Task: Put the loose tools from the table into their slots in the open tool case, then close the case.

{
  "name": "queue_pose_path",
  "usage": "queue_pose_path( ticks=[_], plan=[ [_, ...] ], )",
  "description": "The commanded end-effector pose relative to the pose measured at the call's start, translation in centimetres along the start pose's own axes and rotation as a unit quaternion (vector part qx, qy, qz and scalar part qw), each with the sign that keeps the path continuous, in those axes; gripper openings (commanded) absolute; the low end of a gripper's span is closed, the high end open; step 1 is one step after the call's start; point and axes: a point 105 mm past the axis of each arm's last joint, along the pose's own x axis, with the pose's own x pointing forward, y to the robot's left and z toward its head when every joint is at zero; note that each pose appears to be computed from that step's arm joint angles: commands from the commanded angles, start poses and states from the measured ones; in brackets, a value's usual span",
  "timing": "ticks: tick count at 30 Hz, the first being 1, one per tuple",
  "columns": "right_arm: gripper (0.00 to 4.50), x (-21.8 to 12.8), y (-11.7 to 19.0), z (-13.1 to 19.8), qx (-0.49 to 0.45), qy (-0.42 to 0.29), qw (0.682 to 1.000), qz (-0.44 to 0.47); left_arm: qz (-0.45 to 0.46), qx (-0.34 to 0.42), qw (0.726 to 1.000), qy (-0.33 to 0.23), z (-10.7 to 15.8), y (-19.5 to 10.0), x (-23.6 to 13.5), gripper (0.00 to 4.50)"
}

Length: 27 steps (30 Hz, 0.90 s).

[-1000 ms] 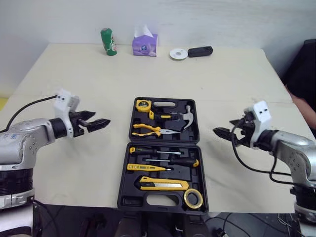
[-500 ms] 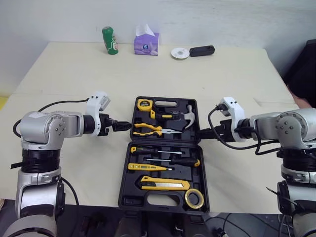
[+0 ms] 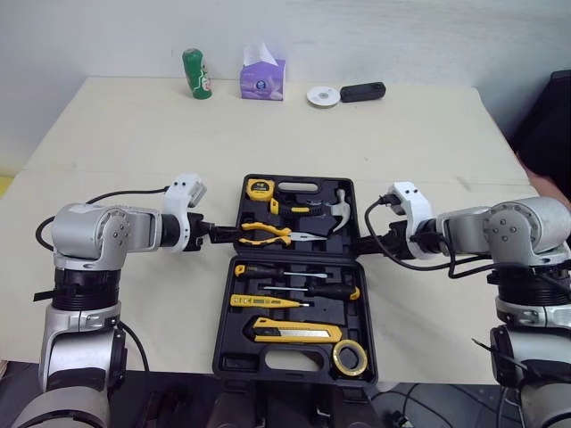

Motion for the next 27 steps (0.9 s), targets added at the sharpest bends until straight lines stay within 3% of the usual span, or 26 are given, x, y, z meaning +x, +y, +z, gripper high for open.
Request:
queue_pose_path(
  ticks=[1,21,27],
  plan=[
    [4.44,-0.4,0.1,1.2,0.0,-0.021,1.0,-0.013,0.017,0.005,0.999,-0.033,1.8,0.2,0.0,4.5],
    [4.44,0.3,0.0,1.1,0.008,-0.019,0.999,-0.039,0.045,0.029,0.998,-0.021,2.5,0.0,1.2,4.5],
    [4.44,0.4,0.1,1.3,0.01,-0.02,0.999,-0.045,0.045,0.029,0.999,-0.007,1.6,0.0,1.3,4.5]
  ],
)
